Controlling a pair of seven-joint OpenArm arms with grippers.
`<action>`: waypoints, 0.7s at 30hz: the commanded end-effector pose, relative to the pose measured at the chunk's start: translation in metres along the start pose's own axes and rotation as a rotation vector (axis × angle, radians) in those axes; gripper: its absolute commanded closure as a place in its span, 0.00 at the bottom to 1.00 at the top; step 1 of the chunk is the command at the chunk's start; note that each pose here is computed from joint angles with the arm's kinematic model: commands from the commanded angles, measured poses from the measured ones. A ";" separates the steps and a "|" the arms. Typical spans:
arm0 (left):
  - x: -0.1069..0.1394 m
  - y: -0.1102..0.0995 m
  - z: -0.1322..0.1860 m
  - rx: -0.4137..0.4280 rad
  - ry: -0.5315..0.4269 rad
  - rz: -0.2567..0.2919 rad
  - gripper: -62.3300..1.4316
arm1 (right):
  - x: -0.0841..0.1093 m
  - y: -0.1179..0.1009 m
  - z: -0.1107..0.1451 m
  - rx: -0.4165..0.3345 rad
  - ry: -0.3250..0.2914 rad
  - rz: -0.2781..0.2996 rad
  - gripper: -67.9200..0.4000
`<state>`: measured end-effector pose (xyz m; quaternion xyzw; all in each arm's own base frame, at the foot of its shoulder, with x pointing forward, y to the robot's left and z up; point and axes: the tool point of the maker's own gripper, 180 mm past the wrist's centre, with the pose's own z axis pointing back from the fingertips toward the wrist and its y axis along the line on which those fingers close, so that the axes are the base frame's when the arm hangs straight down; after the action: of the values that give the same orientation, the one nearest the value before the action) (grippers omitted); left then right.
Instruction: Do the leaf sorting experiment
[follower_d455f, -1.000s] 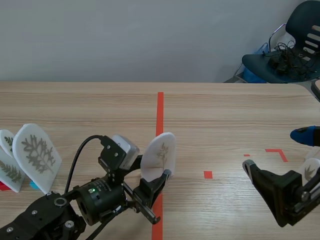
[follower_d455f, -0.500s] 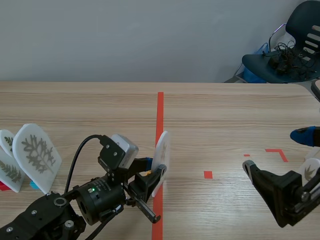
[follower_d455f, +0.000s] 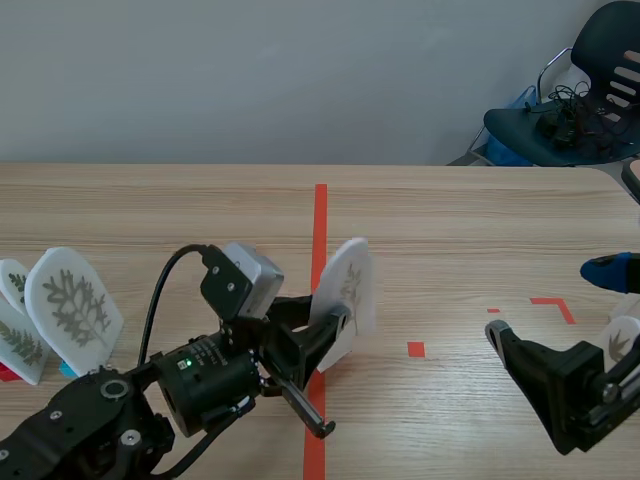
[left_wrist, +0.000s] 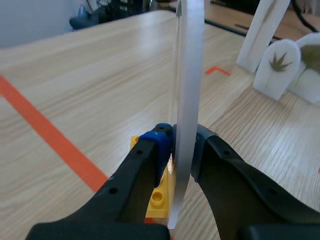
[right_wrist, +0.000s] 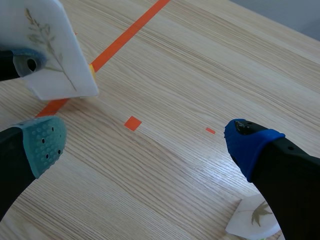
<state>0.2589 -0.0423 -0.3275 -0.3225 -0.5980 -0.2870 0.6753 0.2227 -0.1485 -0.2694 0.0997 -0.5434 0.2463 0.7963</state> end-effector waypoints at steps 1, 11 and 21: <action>0.020 -0.001 0.002 -0.001 -0.049 -0.013 0.89 | 0.012 -0.004 -0.001 -0.012 -0.038 0.009 0.00; 0.051 0.010 0.050 0.112 -0.066 -0.024 0.89 | 0.012 -0.004 -0.001 -0.012 -0.038 0.009 0.00; 0.042 0.041 0.114 0.331 -0.025 0.105 0.89 | 0.012 -0.004 -0.001 -0.012 -0.038 0.009 0.00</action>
<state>0.2225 0.0729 -0.2859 -0.2383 -0.6188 -0.1489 0.7335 0.2227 -0.1486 -0.2694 0.0996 -0.5435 0.2461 0.7963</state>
